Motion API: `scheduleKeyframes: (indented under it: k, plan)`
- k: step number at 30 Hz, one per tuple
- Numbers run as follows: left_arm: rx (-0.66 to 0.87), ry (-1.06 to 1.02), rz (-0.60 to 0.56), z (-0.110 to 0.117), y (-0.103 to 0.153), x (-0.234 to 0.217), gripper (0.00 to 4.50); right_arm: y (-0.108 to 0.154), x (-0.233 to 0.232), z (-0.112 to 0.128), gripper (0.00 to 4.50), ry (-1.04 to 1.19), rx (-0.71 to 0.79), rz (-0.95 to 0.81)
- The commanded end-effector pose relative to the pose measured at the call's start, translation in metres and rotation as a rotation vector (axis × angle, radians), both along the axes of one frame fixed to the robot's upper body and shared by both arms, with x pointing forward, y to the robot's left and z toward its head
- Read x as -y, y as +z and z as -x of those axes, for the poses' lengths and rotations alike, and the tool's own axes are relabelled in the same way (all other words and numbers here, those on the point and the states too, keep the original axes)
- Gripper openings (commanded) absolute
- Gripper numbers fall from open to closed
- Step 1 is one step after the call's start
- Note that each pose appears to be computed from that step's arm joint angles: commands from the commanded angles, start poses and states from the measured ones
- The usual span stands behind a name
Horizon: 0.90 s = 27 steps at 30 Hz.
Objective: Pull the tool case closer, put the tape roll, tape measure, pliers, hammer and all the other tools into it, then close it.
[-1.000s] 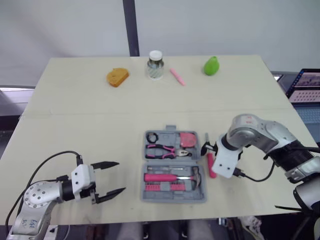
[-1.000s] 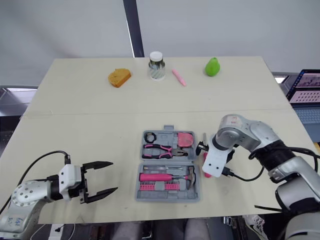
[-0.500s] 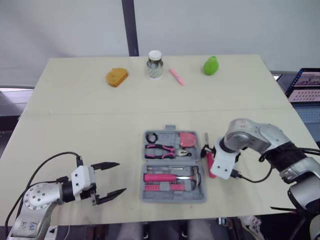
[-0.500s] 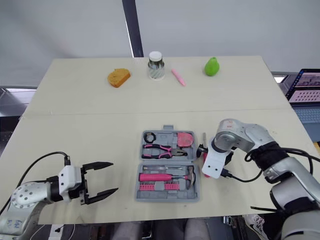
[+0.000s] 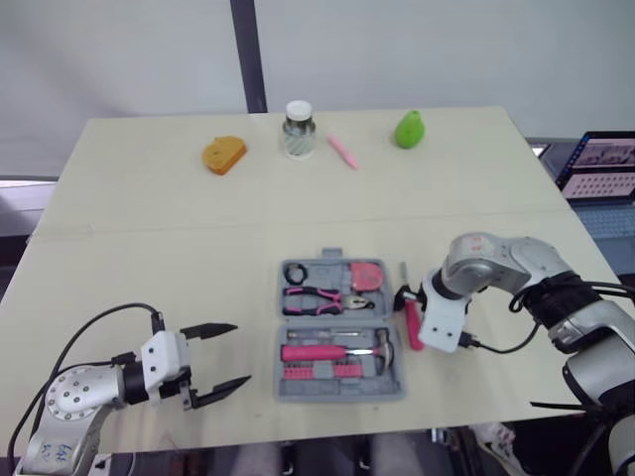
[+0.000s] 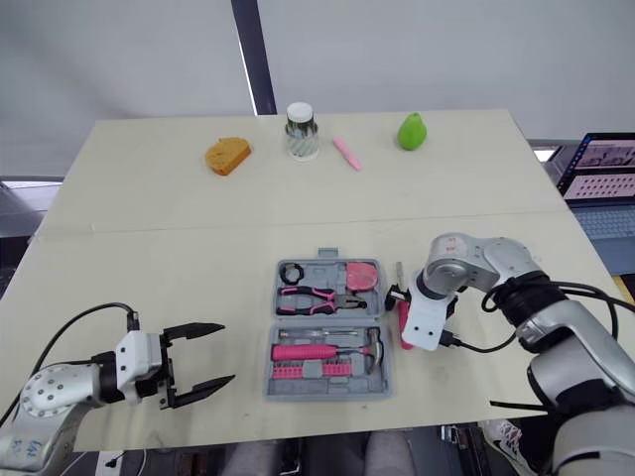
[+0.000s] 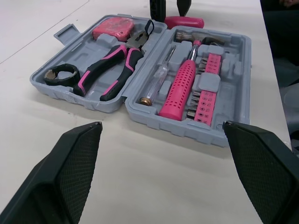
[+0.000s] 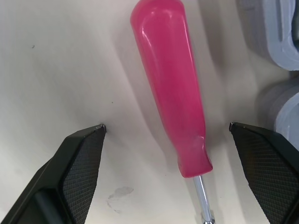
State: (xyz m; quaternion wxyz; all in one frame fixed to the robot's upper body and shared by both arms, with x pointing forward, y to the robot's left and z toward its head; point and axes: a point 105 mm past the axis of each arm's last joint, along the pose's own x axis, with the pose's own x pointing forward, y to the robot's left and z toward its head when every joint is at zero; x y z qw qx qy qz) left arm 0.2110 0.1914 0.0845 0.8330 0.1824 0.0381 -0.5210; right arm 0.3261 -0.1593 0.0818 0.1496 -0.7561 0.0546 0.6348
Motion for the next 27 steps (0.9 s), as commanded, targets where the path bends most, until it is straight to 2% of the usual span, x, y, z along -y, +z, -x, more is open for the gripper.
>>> scheduleKeyframes:
  k: [1,3,6,12,13,27]
  plan:
    - [0.027,0.004,0.000,0.0014,0.0060,0.0000,4.44,-0.0012,-0.0028,-0.0019,4.50,0.017,0.009,-0.004]
    - [0.027,0.004,0.000,0.0017,0.0059,0.0002,4.44,-0.0011,-0.0036,-0.0022,4.50,0.025,0.011,-0.006]
    - [0.025,0.004,0.001,0.0021,0.0052,0.0009,4.50,-0.0011,-0.0046,-0.0013,3.68,0.042,0.011,-0.008]
    - [0.024,0.003,0.004,0.0021,0.0047,0.0018,4.50,-0.0012,-0.0055,-0.0015,0.66,0.052,0.012,-0.010]
    - [0.024,0.003,0.004,0.0024,0.0046,0.0019,4.50,-0.0014,-0.0056,-0.0013,0.50,0.053,0.012,-0.011]
    - [0.020,0.004,0.004,0.0035,0.0035,0.0015,4.50,-0.0004,-0.0082,-0.0008,0.50,0.057,0.017,-0.024]
